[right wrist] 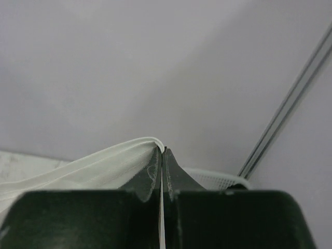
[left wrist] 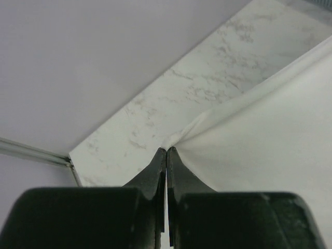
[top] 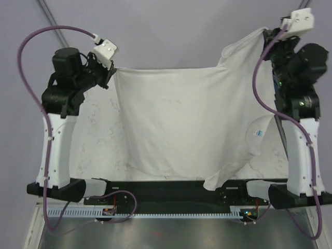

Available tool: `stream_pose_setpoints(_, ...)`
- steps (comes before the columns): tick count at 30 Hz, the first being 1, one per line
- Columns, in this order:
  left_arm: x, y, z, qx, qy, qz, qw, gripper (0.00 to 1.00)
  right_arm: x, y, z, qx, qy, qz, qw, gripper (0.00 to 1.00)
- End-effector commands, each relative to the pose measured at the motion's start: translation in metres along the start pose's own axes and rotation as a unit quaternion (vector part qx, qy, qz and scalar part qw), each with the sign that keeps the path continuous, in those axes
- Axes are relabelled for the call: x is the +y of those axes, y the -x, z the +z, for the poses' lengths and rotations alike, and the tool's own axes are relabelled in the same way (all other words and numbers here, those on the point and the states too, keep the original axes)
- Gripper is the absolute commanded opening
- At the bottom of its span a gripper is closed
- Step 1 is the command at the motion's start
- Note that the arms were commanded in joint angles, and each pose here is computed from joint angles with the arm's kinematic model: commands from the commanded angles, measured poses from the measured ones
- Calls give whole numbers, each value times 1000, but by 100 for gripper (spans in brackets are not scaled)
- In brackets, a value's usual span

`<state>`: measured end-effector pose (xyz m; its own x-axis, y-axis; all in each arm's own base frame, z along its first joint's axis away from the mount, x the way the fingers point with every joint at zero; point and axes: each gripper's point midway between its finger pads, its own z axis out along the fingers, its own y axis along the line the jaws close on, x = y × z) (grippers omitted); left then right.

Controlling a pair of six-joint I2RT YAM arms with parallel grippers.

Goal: Fold and stack the t-shirts
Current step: Flatten the tshirt out, then fold the tshirt

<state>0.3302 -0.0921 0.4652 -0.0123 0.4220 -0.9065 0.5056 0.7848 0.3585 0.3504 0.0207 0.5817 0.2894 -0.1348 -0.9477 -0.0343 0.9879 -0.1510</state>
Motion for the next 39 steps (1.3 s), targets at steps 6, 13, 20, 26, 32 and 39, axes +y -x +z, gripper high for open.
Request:
stream_pose_setpoints(6,-5,-158,143,153,-76,-34,985,2,55,-254,111,209,79,7,975,0)
stream_pose_setpoints(13,-6,-282,251,254,-112,-82,957,2,91,-426,179,303,111,24,946,0)
stream_pose_setpoints(20,38,-322,326,256,-42,-79,963,2,90,-528,241,292,56,-3,955,0)
stream_pose_setpoints(26,66,-315,336,226,10,-75,971,2,92,-520,252,248,44,-22,968,0)
stream_pose_setpoints(32,77,-282,319,200,30,-103,974,2,85,-475,247,229,29,5,973,0)
stream_pose_setpoints(39,72,-265,285,202,14,-93,975,2,85,-450,214,253,45,9,966,0)
